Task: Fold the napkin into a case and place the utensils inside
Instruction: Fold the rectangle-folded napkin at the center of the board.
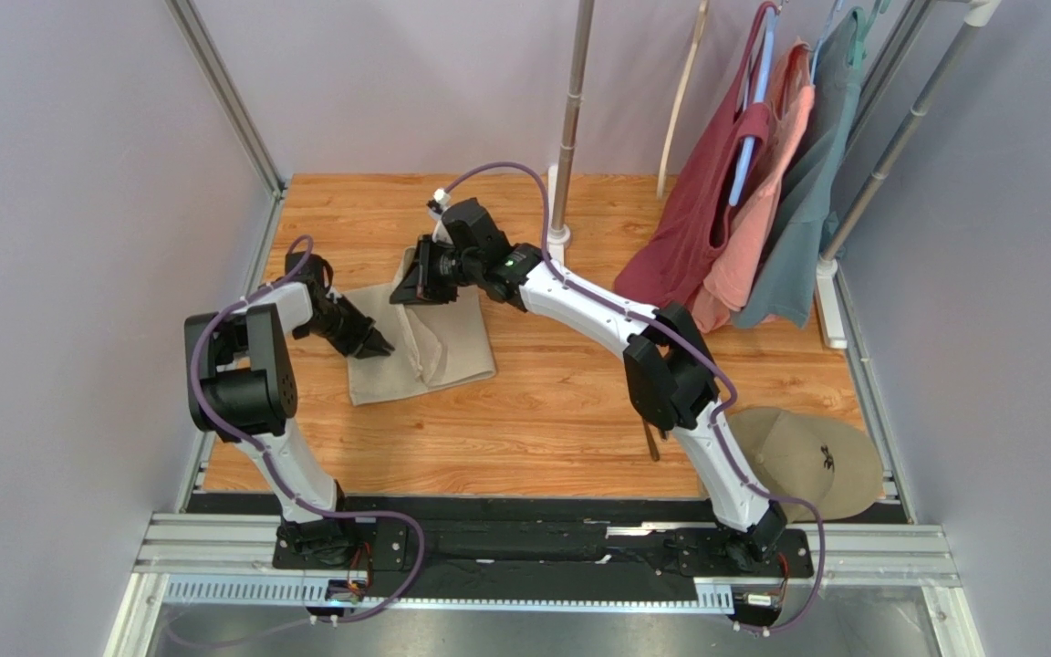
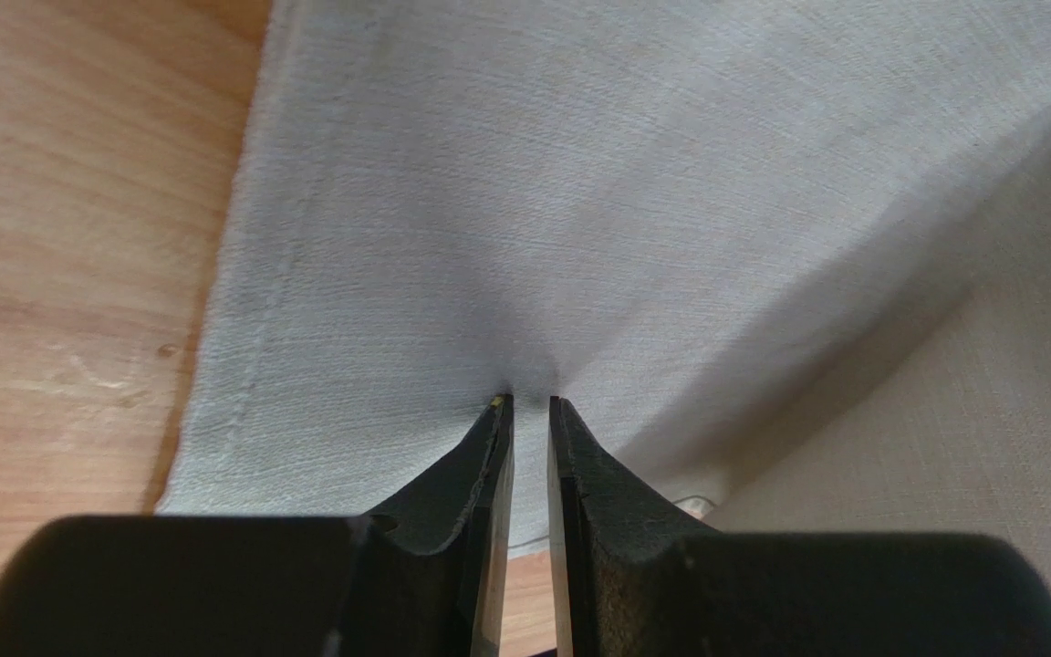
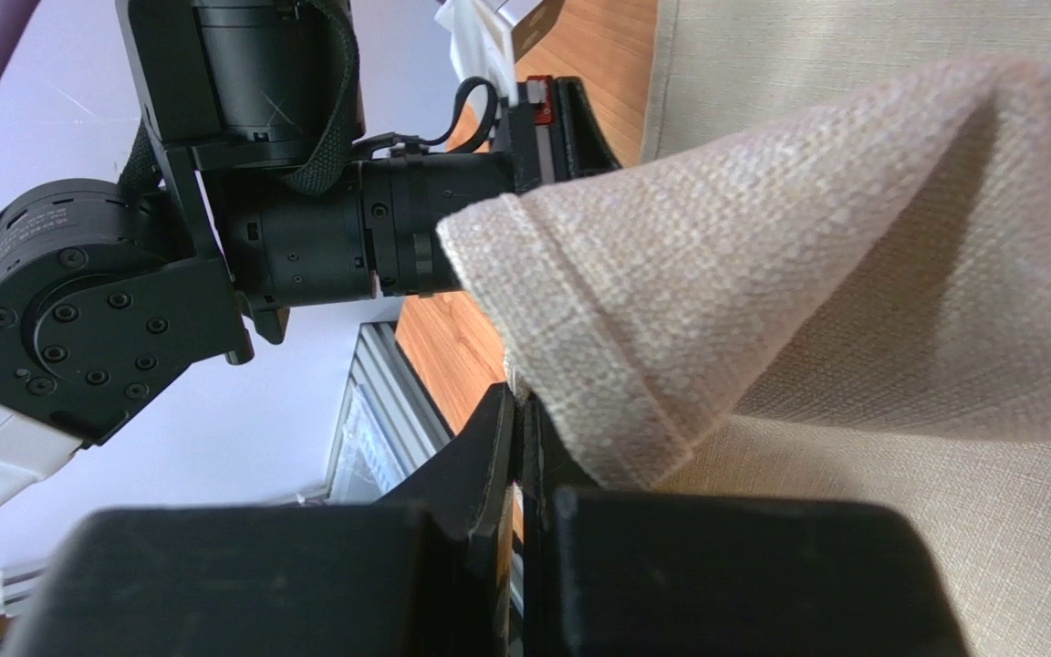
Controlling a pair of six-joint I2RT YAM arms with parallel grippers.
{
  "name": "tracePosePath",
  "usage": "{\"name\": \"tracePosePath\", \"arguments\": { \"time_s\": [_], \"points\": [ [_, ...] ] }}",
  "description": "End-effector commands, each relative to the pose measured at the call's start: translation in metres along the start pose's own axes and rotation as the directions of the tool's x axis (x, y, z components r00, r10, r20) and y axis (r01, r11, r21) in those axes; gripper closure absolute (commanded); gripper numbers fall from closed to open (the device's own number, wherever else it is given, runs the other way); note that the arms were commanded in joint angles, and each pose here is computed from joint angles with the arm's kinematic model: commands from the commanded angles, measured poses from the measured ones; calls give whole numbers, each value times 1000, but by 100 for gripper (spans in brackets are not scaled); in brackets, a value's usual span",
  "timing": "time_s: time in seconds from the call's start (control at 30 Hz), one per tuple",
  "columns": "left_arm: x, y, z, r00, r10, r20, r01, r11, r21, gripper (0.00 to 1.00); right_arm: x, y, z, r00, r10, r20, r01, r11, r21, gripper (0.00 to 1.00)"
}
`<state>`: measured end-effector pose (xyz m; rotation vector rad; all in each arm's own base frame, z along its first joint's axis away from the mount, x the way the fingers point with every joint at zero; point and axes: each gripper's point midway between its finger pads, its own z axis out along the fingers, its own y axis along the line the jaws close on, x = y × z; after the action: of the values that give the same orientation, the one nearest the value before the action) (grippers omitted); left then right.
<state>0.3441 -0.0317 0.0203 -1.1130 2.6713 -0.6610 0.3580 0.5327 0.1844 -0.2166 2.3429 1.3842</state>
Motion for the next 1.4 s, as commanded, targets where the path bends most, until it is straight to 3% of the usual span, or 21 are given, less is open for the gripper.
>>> {"name": "tracePosePath", "arguments": {
  "time_s": [0.0,0.3,0.57,1.37],
  "points": [
    [0,-15,1,1000,30,6,-30,999,35,77,-14,35,3,999,7,32,-3,993,-122,100],
    [-21,1,-52,982,70,174,-66,997,-31,77,-4,25,24,999,51,6,-50,990,-129,100],
    [-23,37,-23,999,-1,54,5,997,-77,80,1,30,38,998,67,3,-66,985,-158,100],
    [-26,36,-24,997,9,76,-3,997,-78,80,23,22,77,989,140,-43,-145,974,-172,100]
  ]
}}
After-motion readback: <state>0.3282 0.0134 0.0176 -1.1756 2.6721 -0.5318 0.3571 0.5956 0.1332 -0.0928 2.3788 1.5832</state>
